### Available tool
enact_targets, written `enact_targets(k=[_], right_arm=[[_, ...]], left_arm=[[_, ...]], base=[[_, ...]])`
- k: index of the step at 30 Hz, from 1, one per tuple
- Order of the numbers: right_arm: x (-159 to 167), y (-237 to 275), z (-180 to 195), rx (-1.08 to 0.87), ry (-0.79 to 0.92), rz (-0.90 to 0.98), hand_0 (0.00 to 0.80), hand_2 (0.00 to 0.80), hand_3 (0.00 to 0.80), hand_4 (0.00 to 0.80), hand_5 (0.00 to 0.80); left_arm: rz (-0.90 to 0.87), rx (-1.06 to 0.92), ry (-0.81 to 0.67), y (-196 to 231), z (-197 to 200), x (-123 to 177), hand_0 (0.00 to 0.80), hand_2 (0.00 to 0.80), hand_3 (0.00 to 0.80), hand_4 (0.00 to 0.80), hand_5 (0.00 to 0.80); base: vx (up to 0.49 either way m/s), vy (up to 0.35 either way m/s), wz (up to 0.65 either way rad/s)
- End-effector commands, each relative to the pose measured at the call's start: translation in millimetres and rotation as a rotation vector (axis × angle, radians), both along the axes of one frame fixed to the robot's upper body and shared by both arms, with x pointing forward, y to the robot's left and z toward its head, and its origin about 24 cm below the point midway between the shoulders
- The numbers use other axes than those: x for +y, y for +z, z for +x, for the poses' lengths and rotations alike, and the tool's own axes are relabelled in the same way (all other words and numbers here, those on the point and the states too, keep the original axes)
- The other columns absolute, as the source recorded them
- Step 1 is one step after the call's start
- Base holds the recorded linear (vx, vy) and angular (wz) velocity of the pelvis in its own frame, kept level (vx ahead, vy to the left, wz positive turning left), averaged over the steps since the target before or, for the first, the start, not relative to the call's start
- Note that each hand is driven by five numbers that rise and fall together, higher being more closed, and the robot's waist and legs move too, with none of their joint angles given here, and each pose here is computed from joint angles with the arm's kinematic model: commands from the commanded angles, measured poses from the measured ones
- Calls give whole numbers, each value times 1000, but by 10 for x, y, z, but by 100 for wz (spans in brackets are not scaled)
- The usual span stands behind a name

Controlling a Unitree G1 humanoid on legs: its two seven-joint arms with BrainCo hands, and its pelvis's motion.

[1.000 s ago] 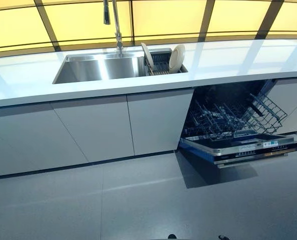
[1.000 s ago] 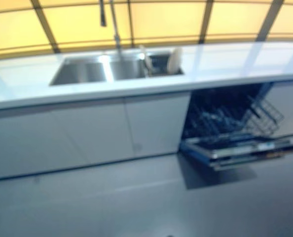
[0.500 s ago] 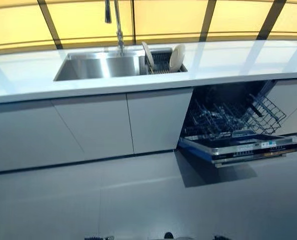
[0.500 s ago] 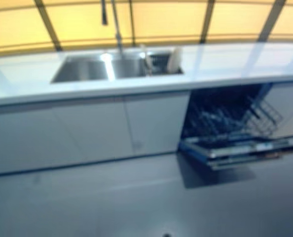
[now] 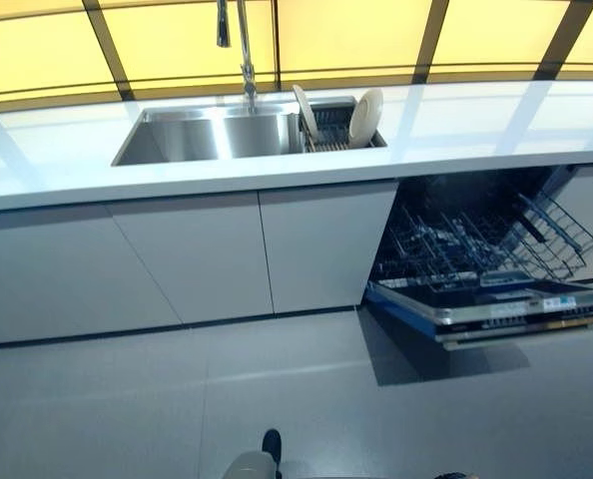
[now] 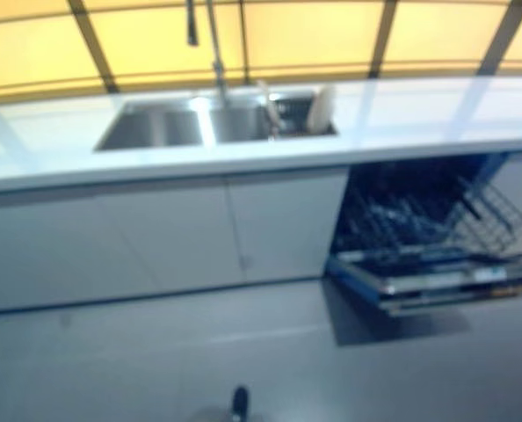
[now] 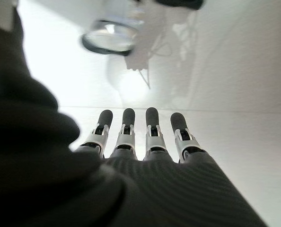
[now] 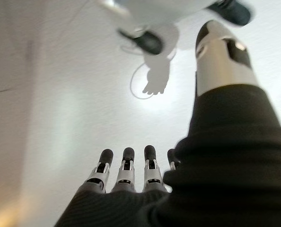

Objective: Take plates into dishwasher

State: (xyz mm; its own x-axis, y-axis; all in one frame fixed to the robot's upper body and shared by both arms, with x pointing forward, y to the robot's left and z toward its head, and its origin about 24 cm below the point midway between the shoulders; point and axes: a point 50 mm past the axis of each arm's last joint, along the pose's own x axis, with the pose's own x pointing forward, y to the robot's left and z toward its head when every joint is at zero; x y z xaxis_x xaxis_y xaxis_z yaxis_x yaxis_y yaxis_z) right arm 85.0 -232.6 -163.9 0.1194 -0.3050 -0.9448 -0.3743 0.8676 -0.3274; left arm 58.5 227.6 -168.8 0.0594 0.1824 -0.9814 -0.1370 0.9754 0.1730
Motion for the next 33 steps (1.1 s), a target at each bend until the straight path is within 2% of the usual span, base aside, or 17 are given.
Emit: enact_targets(k=[1, 10, 17, 25, 29, 32, 33], right_arm=[[-58, 16, 1, -19, -14, -18, 0, 0, 0, 0, 0], [-55, 19, 31, -47, -46, -20, 0, 0, 0, 0, 0], [-105, 43, 73, -141, -119, -51, 0, 0, 0, 0, 0], [-252, 113, 214, -182, -49, -62, 0, 0, 0, 0, 0], [-314, 125, 189, -160, -105, -75, 0, 0, 0, 0, 0], [-398, 141, 141, -149, -125, -101, 0, 0, 0, 0, 0], [-413, 148, 149, -149, -121, -106, 0, 0, 0, 0, 0]], left_arm=[[33, -19, -74, 35, 117, 104, 0, 0, 0, 0, 0], [39, -9, -65, 41, 142, 114, 0, 0, 0, 0, 0], [87, 55, -151, 65, 65, 248, 0, 0, 0, 0, 0], [76, -2, -118, 100, 155, 326, 0, 0, 0, 0, 0], [23, -14, -222, 92, 25, 362, 0, 0, 0, 0, 0], [12, -62, -545, 106, 132, 298, 0, 0, 0, 0, 0], [14, -65, -589, 107, 145, 285, 0, 0, 0, 0, 0]], base=[[167, 59, -1], [124, 104, -3], [203, 113, 25], [258, -166, 34], [155, -93, 48], [162, -68, 48], [91, -13, 42]])
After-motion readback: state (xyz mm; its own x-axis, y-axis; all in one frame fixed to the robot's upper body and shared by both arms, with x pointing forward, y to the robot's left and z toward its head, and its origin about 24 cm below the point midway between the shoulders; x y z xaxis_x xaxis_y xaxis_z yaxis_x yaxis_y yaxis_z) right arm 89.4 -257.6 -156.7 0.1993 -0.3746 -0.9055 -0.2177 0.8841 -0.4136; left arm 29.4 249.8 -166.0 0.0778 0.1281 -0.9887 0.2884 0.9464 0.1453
